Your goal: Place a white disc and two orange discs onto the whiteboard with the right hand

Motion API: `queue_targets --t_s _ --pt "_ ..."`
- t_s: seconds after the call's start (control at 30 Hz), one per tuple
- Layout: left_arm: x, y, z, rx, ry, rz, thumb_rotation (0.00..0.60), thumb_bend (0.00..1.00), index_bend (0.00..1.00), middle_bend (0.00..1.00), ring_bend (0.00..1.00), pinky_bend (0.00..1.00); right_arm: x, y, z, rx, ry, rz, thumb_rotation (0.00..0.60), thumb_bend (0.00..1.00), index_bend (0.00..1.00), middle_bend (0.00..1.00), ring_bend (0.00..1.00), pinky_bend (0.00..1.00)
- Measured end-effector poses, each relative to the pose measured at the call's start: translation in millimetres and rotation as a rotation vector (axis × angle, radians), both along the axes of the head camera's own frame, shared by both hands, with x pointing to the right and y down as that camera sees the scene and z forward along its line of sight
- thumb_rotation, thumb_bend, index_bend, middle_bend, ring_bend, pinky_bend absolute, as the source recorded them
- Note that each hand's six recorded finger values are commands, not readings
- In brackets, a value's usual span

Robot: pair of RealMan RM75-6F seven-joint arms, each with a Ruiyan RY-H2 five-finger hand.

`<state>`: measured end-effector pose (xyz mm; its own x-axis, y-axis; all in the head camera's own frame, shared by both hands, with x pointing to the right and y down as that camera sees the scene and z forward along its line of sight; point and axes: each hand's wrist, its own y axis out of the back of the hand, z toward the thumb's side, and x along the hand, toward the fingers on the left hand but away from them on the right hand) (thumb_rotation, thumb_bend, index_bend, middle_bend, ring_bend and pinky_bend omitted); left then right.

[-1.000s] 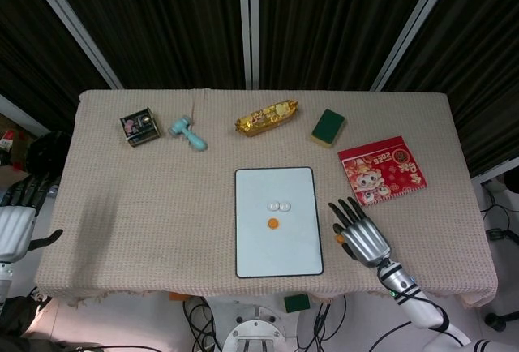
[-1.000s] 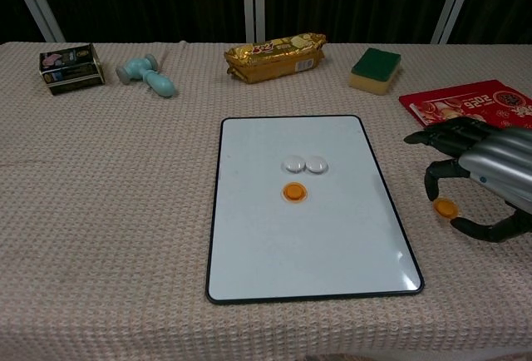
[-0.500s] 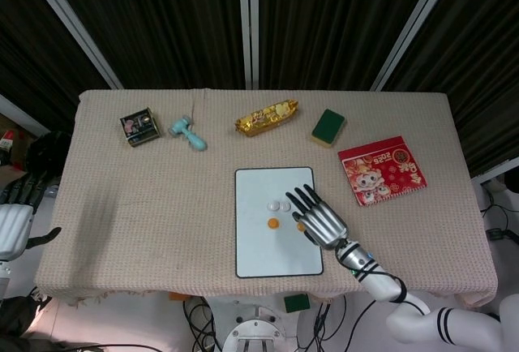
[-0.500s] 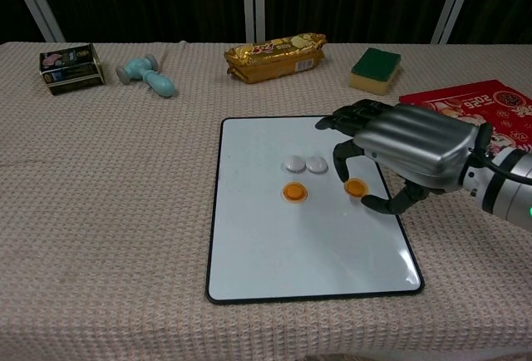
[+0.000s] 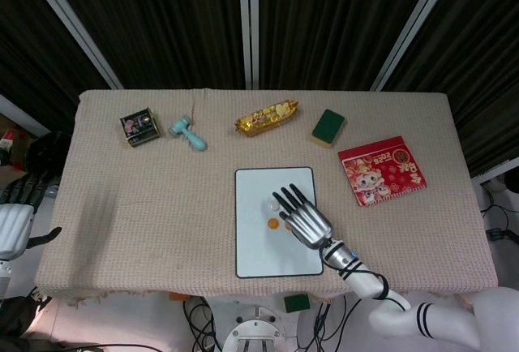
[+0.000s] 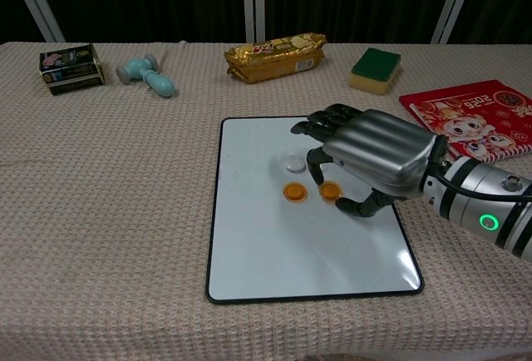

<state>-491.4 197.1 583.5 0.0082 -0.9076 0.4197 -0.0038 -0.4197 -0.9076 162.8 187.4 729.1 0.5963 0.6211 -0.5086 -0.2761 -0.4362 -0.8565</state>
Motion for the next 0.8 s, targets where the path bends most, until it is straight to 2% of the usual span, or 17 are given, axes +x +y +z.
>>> queue_targets --t_s 0.8 --pt "-4.1 1.6 0.6 -0.003 0.001 -0.009 0.600 0.13 0.11 0.04 0.00 0.10 -12.7 1.7 10.0 -0.013 0.012 -0.002 0.600 0.37 0.55 0.00 0.00 0.00"
